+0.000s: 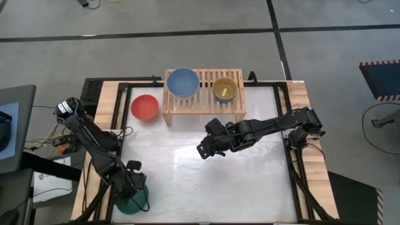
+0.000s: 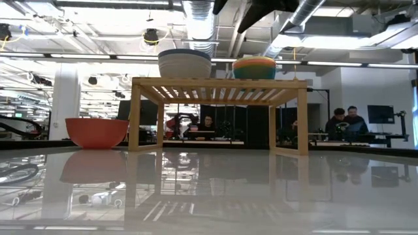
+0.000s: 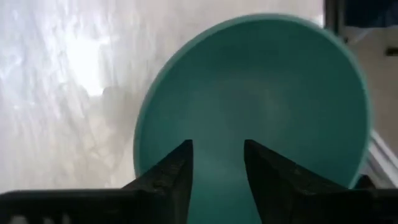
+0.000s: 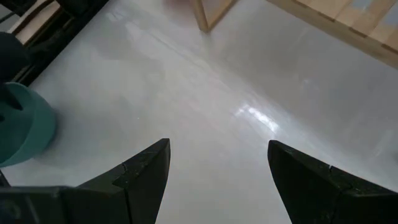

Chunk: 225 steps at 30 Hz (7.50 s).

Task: Place and stack bowls onto a shelf
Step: Stack the large green bowl on top of the large blue bowl on the shelf, then stack the large orange bowl on top of the large green bowl on the shelf

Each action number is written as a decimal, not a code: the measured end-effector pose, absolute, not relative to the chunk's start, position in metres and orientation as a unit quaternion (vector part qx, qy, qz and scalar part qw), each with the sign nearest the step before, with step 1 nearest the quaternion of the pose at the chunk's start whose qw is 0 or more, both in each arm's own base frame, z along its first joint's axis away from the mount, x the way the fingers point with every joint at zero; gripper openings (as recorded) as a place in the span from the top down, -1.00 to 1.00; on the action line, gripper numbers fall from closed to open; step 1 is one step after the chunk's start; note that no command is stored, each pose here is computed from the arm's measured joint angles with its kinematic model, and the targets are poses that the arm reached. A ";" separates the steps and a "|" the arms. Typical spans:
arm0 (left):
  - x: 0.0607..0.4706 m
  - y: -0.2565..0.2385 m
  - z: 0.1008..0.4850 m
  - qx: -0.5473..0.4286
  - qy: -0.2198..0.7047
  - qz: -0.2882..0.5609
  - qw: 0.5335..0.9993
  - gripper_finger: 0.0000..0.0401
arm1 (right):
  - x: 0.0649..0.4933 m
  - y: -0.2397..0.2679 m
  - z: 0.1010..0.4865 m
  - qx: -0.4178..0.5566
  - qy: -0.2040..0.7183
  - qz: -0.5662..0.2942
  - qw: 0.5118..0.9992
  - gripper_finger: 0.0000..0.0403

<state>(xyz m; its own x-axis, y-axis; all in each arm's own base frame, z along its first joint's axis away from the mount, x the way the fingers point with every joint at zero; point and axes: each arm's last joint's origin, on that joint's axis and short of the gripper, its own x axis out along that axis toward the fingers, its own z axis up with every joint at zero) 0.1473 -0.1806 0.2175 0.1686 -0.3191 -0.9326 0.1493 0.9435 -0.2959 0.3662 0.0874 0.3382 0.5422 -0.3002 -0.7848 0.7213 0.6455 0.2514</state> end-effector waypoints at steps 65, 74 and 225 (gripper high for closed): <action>0.217 0.113 0.465 -0.067 0.157 0.363 0.916 1.00 | 0.262 -0.001 0.430 0.243 0.297 -0.388 0.838 -0.46; 0.247 0.184 0.452 -0.140 0.254 0.388 0.875 1.00 | 0.259 -0.023 0.427 0.225 0.320 -0.418 0.820 -0.46; 0.114 0.140 0.478 -0.196 0.050 0.469 0.860 1.00 | 0.242 -0.043 0.420 0.133 0.407 -0.452 0.782 -0.46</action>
